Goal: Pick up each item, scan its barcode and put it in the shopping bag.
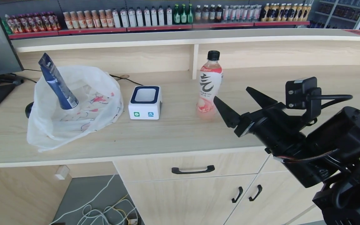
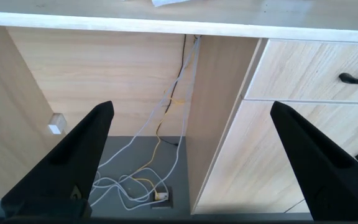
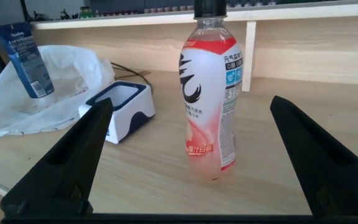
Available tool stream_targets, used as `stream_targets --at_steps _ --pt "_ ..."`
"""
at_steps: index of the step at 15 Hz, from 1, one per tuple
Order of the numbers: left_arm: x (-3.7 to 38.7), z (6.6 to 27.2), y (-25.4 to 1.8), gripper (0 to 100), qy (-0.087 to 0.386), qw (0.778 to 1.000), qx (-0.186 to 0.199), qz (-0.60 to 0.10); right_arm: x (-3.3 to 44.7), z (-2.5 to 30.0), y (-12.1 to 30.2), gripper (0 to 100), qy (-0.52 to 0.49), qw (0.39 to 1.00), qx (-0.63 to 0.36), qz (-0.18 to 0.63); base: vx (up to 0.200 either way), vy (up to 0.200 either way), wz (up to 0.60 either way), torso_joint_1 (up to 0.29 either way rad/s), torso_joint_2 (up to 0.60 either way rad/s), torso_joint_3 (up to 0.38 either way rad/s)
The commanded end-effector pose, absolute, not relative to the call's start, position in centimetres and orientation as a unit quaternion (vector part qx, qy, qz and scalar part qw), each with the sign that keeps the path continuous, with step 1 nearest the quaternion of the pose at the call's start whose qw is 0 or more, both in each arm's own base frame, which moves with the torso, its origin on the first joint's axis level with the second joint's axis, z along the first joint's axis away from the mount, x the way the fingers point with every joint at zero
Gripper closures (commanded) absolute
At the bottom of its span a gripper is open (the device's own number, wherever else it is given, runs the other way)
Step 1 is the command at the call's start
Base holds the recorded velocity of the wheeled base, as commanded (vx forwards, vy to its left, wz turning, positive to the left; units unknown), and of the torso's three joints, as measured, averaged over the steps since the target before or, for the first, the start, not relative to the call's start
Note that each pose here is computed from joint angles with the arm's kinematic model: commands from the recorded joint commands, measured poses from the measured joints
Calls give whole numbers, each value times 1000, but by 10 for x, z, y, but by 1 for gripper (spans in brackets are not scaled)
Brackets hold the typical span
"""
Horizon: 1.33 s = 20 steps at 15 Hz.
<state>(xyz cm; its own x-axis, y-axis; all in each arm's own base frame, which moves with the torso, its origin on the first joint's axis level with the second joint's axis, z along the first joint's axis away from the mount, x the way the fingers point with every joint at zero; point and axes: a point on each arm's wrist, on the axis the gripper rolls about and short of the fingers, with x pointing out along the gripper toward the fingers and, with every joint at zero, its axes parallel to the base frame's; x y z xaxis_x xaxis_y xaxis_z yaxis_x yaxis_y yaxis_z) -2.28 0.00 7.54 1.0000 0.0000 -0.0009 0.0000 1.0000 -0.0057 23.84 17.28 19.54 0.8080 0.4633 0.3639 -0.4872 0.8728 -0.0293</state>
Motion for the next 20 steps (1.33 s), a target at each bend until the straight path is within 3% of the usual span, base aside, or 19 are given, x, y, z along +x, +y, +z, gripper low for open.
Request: stream_targets --at_steps 1,9,16,20 --pt "-23 75 0 0 1 1000 -3 0 236 192 171 0 -176 951 30 252 0 0 0 0 0 0" --pt "-23 75 0 0 1 1000 -3 0 234 186 169 0 -162 954 30 249 0 0 0 0 0 0" --pt "-23 75 0 0 1 1000 -3 0 245 168 190 0 -137 971 14 194 0 0 0 0 0 0" --pt "-23 75 0 0 1 1000 -3 0 264 179 211 0 -148 973 26 176 0 0 0 0 0 0"
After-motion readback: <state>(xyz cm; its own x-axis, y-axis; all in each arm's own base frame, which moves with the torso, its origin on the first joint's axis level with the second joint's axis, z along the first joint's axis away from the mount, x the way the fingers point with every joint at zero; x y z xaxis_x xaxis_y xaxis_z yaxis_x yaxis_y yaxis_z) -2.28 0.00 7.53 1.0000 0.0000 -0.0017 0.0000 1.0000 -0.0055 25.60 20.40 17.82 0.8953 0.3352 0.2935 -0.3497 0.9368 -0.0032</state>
